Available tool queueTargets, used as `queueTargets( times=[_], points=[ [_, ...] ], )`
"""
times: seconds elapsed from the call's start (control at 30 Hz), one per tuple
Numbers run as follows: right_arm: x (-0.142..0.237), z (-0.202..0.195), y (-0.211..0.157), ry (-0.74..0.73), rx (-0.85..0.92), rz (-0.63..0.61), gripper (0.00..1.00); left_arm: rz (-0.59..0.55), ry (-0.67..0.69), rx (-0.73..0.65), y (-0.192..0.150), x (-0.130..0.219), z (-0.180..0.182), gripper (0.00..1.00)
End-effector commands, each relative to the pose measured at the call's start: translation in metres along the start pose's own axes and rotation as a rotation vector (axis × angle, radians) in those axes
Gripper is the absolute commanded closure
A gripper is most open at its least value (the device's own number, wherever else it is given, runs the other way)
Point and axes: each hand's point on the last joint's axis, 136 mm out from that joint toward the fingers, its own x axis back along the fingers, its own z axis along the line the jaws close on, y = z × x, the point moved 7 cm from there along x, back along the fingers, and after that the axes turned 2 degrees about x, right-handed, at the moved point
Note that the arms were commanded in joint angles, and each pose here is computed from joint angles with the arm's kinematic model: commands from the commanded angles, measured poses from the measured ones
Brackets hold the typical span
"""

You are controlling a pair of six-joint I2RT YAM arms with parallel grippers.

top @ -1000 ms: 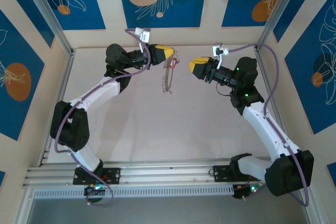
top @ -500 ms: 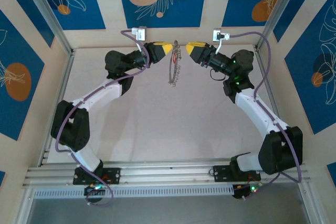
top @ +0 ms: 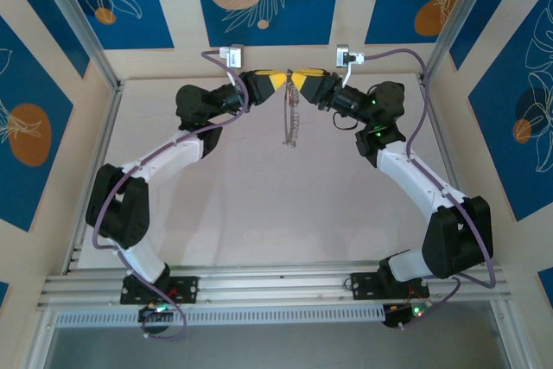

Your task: Put the keys on the keyring

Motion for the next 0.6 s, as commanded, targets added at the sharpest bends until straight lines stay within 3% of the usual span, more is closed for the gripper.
queueTargets(
  times=[0.0, 0.33, 0.57],
  points=[
    [-0.006, 0.008, 0.009, 0.042, 0.043, -0.014, 0.72, -0.039, -0.037, -0.043, 0.007, -0.004, -0.009, 1.0],
    [-0.011, 0.004, 0.001, 0.051, 0.024, 0.014, 0.79, -0.038, -0.042, -0.046, 0.008, -0.006, -0.009, 1.0],
    [-0.01, 0.003, -0.002, 0.052, 0.019, 0.023, 0.94, -0.04, -0.042, -0.048, 0.008, -0.006, -0.01, 1.0]
  ],
)
